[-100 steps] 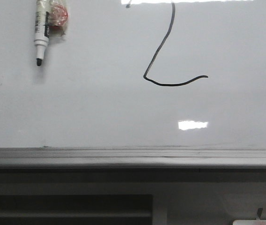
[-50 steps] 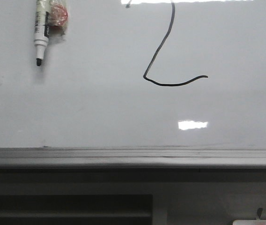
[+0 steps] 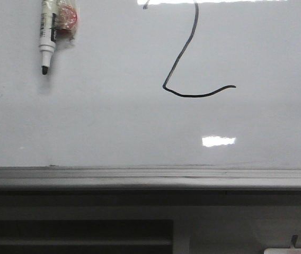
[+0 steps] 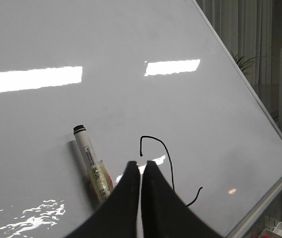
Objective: Write number 2 on whiteboard
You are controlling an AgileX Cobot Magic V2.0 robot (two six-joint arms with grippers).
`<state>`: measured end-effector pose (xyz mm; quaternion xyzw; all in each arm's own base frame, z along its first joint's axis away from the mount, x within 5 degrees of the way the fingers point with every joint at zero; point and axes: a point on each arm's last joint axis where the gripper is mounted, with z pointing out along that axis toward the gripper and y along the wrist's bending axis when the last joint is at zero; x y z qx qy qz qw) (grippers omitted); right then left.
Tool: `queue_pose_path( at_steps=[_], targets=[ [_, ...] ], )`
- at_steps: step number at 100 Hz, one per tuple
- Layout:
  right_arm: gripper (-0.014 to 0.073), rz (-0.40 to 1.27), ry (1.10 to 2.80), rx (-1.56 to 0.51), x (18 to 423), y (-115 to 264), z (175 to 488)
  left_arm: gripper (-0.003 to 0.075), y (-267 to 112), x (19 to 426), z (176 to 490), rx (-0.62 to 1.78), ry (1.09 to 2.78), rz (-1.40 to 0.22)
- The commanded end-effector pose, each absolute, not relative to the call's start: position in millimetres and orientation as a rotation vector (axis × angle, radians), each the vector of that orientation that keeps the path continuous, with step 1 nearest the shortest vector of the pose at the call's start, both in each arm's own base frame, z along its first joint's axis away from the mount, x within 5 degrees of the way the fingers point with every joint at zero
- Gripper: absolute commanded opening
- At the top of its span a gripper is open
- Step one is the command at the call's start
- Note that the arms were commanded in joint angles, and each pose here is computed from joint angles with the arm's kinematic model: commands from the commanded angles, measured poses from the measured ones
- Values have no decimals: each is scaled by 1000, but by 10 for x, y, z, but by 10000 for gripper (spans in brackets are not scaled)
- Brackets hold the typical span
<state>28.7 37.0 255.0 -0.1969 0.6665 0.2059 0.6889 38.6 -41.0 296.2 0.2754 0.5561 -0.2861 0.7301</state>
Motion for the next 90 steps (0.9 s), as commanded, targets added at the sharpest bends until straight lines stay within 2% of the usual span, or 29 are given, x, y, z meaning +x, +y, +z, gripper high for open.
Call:
queue_pose_path(
  at_steps=[1,11,31,44,69,90],
  targets=[
    [-66,444,1428,-381,274,329,2671,-20,-389,401,3050,616,1175,-536],
    [-66,444,1428,-381,274,329,2671,-20,-390,449,2989,610,1218,-438],
    [-66,444,1428,-381,274,329,2671,-20,-265,587,2770,336,1372,-311],
    [-66,444,1428,-381,274,329,2671,-20,-183,556,2647,277,1366,-201],
    [-66,444,1428,-381,274,329,2671,-20,-115,528,2355,213,1398,-106],
    [-66,445,1429,-382,274,330,2670,-20,-105,522,2160,209,1415,-87]
  ],
)
